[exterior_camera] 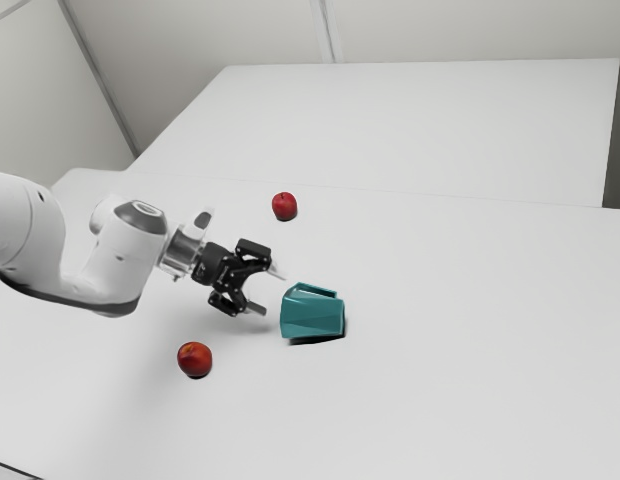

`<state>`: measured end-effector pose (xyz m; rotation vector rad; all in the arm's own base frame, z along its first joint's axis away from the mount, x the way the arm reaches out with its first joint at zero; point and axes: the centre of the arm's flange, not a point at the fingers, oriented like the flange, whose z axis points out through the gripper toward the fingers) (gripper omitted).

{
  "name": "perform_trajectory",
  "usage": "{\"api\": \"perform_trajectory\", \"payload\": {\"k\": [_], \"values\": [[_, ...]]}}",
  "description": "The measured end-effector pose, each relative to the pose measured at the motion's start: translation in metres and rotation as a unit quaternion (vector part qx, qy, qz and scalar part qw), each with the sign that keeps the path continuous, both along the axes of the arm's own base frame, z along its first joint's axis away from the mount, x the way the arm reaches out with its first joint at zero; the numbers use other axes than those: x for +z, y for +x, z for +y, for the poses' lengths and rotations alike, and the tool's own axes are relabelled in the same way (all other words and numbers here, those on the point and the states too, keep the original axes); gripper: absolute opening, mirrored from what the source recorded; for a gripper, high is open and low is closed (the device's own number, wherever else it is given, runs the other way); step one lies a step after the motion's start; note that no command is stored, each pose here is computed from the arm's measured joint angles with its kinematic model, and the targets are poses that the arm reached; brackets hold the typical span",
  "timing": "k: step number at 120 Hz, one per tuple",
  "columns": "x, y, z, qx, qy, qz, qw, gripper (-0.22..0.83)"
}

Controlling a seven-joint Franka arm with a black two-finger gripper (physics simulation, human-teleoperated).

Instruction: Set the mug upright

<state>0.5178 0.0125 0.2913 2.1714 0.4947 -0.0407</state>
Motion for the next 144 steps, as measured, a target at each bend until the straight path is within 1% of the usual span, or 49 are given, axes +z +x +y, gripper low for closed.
{"api": "perform_trajectory", "payload": {"k": [6, 14, 28, 60, 65, 76, 81, 87, 94, 103, 113, 128, 144], "values": [[-0.008, -0.006, -0.002, 0.009, -0.011, -0.001, 1.000, 0.62], [-0.010, -0.008, -0.010, 0.011, -0.023, -0.011, 1.000, 0.61], [-0.008, -0.007, -0.018, 0.009, -0.035, -0.032, 0.999, 0.62], [-0.012, -0.003, -0.046, -0.011, -0.063, -0.059, 0.996, 0.61], [-0.012, -0.003, -0.049, -0.015, -0.064, -0.063, 0.996, 0.54], [-0.012, -0.002, -0.050, -0.020, -0.064, -0.071, 0.995, 0.28], [-0.012, -0.002, -0.050, -0.022, -0.063, -0.074, 0.995, 0.18], [-0.010, -0.001, -0.050, -0.024, -0.062, -0.080, 0.995, 0.09], [-0.007, 0.001, -0.050, -0.027, -0.061, -0.087, 0.994, 0.02], [-0.002, 0.004, -0.050, -0.031, -0.060, -0.098, 0.993, -0.05], [0.003, 0.005, -0.050, -0.035, -0.059, -0.106, 0.992, -0.10], [0.012, 0.005, -0.050, -0.041, -0.056, -0.120, 0.990, -0.13], [0.046, 0.005, -0.050, -0.050, -0.050, -0.155, 0.985, -0.15]]}}
